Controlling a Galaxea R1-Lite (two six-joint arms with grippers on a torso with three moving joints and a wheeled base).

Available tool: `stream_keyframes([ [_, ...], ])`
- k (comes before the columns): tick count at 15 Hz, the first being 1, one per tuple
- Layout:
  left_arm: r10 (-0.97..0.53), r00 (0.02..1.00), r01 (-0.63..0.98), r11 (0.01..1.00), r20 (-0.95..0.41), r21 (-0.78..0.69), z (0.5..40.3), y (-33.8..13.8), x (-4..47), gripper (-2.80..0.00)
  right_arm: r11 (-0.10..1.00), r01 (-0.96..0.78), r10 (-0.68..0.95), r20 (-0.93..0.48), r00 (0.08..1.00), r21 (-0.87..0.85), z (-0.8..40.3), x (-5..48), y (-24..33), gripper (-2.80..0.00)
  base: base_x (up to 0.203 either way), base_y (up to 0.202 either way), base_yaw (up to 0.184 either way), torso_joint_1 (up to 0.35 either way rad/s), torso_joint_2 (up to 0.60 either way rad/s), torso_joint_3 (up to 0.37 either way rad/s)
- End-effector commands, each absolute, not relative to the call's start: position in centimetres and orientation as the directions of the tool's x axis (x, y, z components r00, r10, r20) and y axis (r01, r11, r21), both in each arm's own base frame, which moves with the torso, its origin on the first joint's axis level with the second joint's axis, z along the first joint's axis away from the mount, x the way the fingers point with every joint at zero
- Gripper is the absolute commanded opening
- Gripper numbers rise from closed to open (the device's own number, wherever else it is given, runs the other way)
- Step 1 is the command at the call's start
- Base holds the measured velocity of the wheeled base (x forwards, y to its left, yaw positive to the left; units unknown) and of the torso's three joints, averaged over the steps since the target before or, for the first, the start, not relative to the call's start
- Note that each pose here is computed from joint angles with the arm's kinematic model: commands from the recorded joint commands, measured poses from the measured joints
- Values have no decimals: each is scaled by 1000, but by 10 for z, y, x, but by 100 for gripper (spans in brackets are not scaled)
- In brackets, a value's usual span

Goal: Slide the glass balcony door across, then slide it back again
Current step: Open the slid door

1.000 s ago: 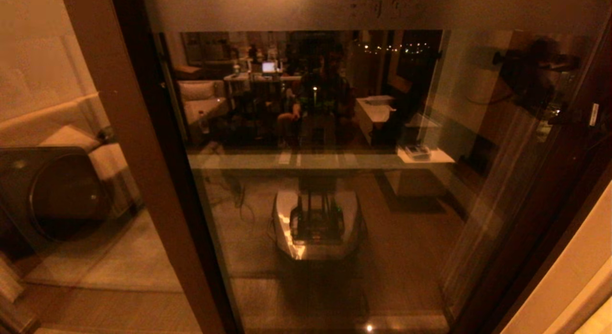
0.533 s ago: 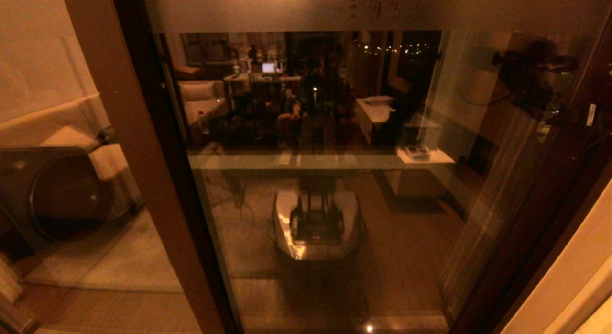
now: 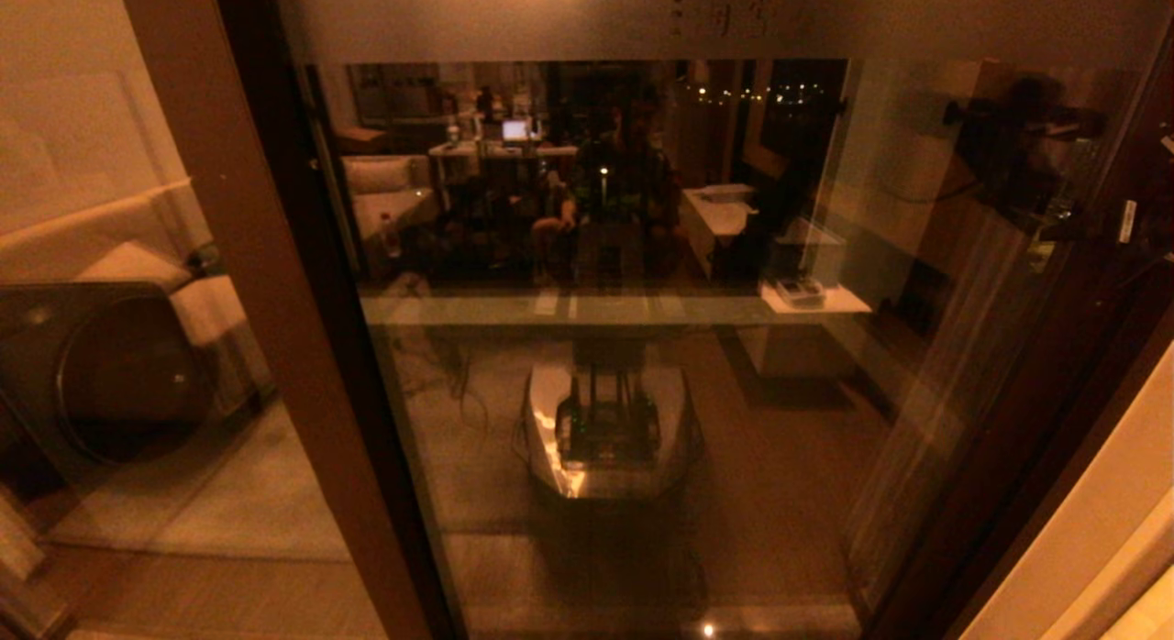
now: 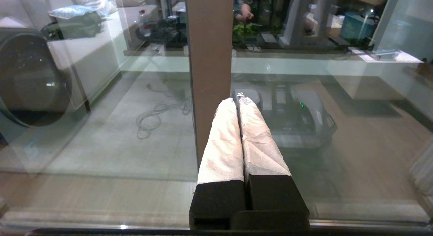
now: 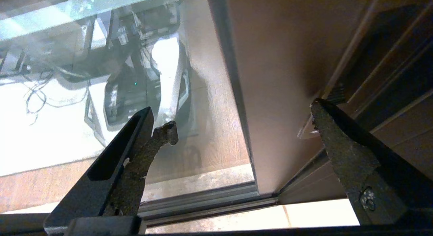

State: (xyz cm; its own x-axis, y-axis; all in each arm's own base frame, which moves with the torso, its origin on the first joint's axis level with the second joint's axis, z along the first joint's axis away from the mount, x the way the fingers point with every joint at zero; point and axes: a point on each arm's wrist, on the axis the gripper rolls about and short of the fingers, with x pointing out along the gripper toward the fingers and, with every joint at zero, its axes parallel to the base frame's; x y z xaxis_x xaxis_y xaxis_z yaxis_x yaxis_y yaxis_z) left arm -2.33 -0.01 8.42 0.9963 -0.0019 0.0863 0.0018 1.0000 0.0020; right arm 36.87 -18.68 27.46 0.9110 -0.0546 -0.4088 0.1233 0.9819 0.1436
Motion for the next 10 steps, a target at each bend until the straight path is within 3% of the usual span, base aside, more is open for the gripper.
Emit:
stream_keyframes([
  [1,-2,999,1,1000,52,2,75,0,-20,-280,982,119,-50,-412,910,146,274,369,-186,0,0,0,0,0,0,0],
  [10,-2,999,1,1000,52,2,75,0,-20,-280,985,147,-98,-398,912,95,288,343,-192,0,0,0,0,0,0,0],
])
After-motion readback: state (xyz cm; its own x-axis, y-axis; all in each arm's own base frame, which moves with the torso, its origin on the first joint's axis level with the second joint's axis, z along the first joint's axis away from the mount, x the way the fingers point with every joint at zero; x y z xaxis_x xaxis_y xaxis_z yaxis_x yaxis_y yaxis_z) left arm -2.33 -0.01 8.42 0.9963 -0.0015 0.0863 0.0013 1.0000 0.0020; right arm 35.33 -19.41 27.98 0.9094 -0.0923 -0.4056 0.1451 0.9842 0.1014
